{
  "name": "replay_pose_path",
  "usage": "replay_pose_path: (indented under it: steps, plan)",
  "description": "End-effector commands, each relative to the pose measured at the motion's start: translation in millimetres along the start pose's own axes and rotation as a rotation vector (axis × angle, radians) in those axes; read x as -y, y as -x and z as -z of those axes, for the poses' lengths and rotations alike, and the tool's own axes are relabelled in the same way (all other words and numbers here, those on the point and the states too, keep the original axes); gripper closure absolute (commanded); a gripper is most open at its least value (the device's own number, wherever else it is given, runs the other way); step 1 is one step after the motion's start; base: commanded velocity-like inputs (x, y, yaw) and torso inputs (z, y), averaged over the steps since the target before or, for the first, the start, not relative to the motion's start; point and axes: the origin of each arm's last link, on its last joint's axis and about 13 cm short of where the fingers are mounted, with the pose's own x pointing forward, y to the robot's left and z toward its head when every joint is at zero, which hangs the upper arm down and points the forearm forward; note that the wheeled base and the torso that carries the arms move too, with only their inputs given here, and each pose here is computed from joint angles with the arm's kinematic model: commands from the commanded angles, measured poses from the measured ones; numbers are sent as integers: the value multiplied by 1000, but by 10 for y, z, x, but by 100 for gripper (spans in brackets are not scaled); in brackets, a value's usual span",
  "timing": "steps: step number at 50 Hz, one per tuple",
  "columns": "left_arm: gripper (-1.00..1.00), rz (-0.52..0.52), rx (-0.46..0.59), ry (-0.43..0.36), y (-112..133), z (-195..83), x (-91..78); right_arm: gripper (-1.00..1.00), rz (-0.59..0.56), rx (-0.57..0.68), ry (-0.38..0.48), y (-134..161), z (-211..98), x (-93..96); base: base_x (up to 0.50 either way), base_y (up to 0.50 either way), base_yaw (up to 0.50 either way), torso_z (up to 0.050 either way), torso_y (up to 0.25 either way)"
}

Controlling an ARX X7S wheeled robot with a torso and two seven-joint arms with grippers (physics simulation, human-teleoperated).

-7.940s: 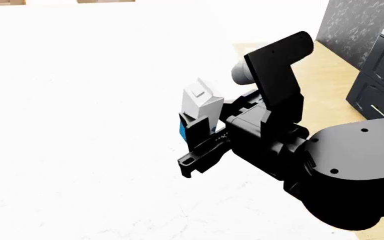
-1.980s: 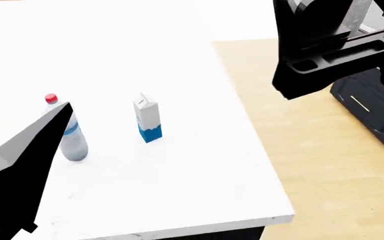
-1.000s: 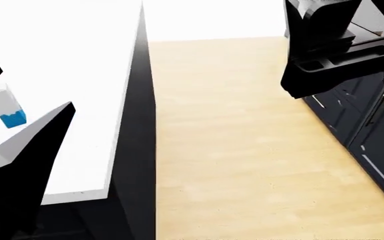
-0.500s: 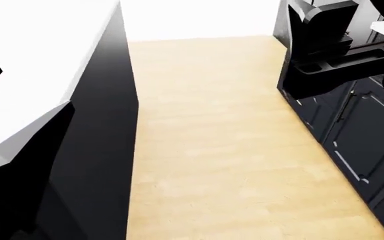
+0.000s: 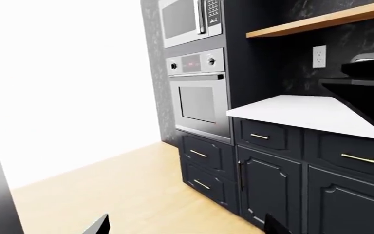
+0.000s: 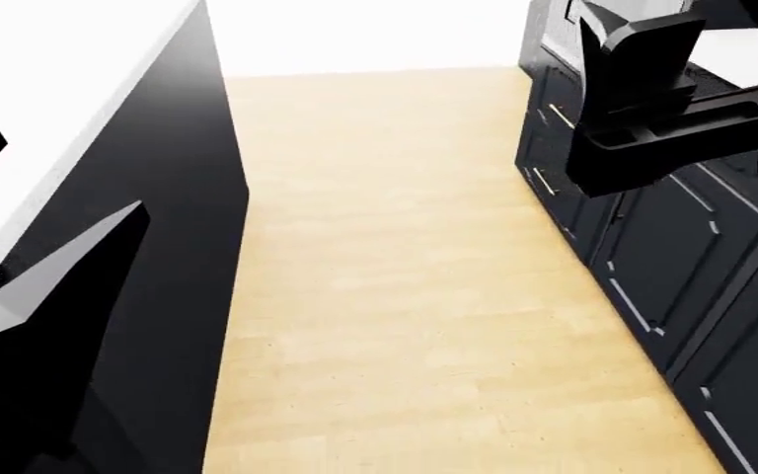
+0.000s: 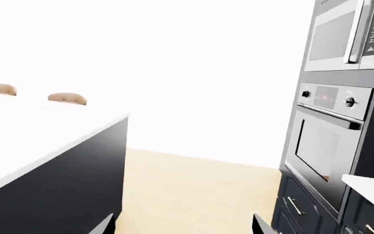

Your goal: Move the drinks to the dining counter.

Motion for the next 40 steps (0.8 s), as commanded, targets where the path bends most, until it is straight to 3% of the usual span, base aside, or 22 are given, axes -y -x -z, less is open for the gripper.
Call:
replay_pose_path:
  steps: [1,11,14,19,25,30,40]
  plan:
    - [-100,-3,-5,-5,-1,7,-6,-100,21,-29,26,-11,30,7,222,-381,0,0,0]
    - [-100,-3,-4,-8,3,-1,0,-100,42,-32,34,-17,19,17,219,-376,0,0,0]
    - [-100,-3,-4,-6,2,3,-3,-100,77,-42,78,-23,30,25,216,-416,0,0,0]
    - [-100,-3,-4,-7,2,-1,-2,-100,42,-34,19,-15,23,21,146,-335,0,0,0]
    - [-100,-3,-4,-9,5,-6,0,-100,34,-28,17,-6,20,21,87,-80,0,0,0]
    - [-100,-3,-3,-8,8,-3,-2,-100,33,-40,-19,-9,22,27,468,-101,0,0,0]
    - [-100,-2,-7,-10,0,4,0,-100,38,-47,-12,-15,34,27,491,-102,0,0,0]
